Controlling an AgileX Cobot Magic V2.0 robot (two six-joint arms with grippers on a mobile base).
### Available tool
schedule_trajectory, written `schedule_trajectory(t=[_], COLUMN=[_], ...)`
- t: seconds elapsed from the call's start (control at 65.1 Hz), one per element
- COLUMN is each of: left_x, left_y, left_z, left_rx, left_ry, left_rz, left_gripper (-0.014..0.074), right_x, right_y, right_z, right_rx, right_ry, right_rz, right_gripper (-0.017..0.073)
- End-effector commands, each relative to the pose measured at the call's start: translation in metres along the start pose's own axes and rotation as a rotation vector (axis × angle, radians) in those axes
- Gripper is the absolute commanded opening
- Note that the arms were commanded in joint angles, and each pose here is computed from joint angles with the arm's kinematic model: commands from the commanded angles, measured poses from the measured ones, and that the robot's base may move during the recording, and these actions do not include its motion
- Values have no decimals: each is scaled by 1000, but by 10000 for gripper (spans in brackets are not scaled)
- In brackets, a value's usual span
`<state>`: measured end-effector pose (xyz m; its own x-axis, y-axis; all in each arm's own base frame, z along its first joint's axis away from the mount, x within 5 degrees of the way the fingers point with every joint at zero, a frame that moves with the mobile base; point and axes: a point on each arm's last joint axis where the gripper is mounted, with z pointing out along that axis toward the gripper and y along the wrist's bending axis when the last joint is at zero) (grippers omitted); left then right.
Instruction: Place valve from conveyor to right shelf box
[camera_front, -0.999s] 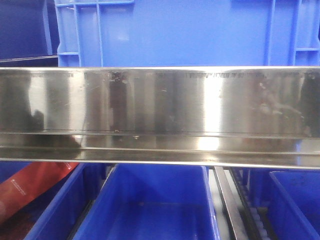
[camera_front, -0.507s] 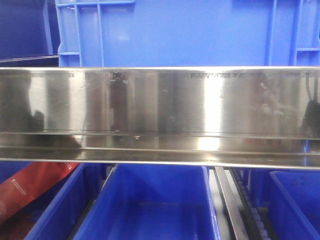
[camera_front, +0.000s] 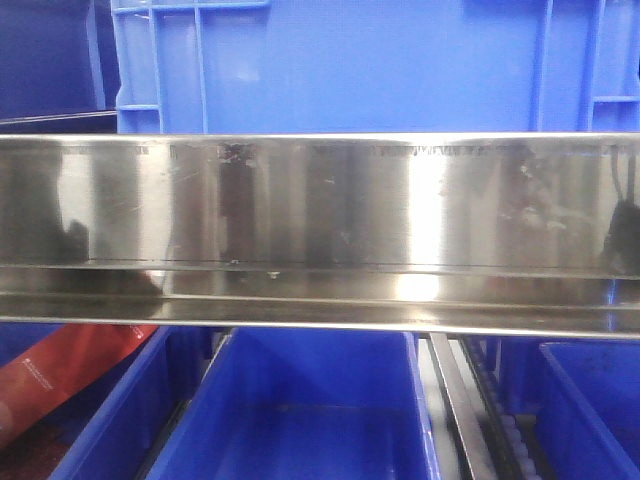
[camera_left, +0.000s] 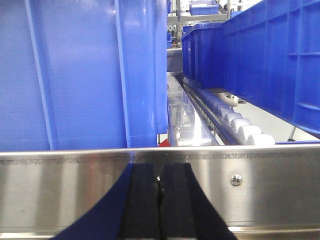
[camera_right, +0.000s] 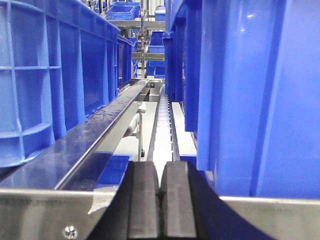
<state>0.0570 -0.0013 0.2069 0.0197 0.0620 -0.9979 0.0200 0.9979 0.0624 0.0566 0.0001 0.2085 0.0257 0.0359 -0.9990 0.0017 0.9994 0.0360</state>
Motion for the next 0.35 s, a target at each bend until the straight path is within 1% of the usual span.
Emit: schedule_trajectory(t=[0.0,0.338], left_x=[-3,-3], left_y=[0,0], left_z=[-1,-1], left_rx=[-3,-3], left_ry=[-32,-32], left_rz=[-14,-14], left_gripper=[-111,-111], right_x=[-1,-1], right_y=[-1,-1], right_z=[0,0], right_rx=[8,8], right_ry=[-25,-25], right_rz=[-1,-1], right_gripper=[-160,-160])
